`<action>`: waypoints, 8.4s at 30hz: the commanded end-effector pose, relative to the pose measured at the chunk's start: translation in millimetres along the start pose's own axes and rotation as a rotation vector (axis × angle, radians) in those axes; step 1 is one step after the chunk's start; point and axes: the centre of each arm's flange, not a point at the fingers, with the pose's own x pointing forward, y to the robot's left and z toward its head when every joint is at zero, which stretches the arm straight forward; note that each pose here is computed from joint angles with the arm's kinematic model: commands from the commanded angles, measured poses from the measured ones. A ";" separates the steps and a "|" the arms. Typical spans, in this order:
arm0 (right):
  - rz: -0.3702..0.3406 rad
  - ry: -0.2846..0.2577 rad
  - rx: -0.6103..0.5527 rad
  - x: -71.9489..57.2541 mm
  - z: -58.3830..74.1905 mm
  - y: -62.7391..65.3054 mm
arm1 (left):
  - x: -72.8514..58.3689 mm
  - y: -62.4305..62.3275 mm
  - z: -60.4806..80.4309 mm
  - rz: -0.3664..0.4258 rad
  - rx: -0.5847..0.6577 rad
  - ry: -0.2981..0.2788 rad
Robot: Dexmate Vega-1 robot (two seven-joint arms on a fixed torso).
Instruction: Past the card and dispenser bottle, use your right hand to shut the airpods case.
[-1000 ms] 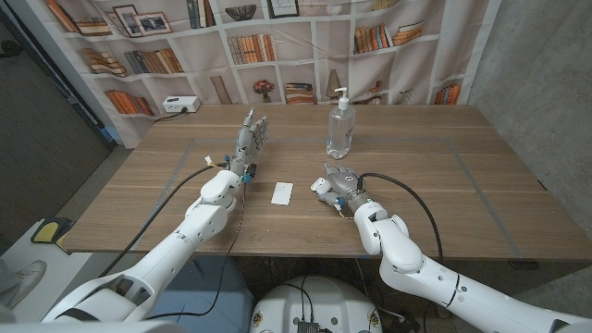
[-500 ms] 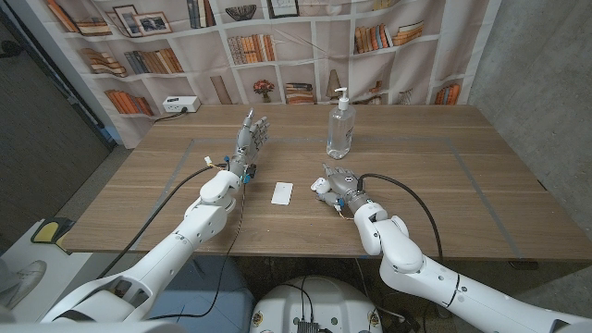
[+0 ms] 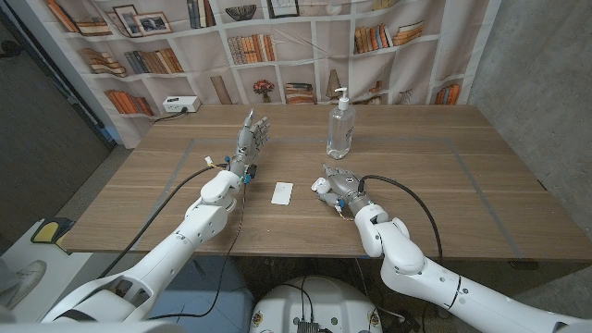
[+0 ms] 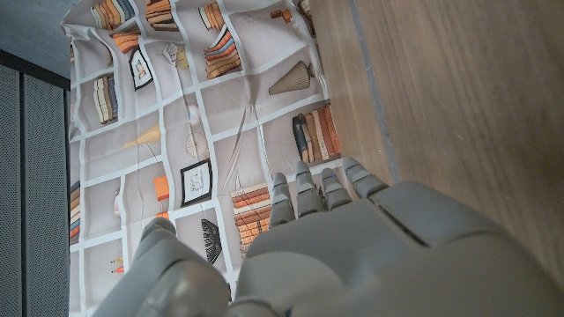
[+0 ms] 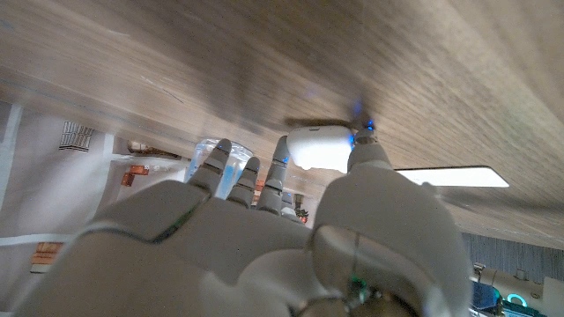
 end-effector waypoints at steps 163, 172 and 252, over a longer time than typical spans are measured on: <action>-0.399 -0.030 0.329 -21.3 -30.1 -85.6 | -2.4 -56.0 21.1 -0.122 0.192 -0.037; -0.405 -0.031 0.327 -19.8 -30.2 -85.9 | -4.1 -66.2 20.3 -0.170 0.155 -0.037; -0.450 -0.010 0.310 -12.4 -29.3 -91.2 | -12.8 -133.2 9.2 -0.436 0.053 0.003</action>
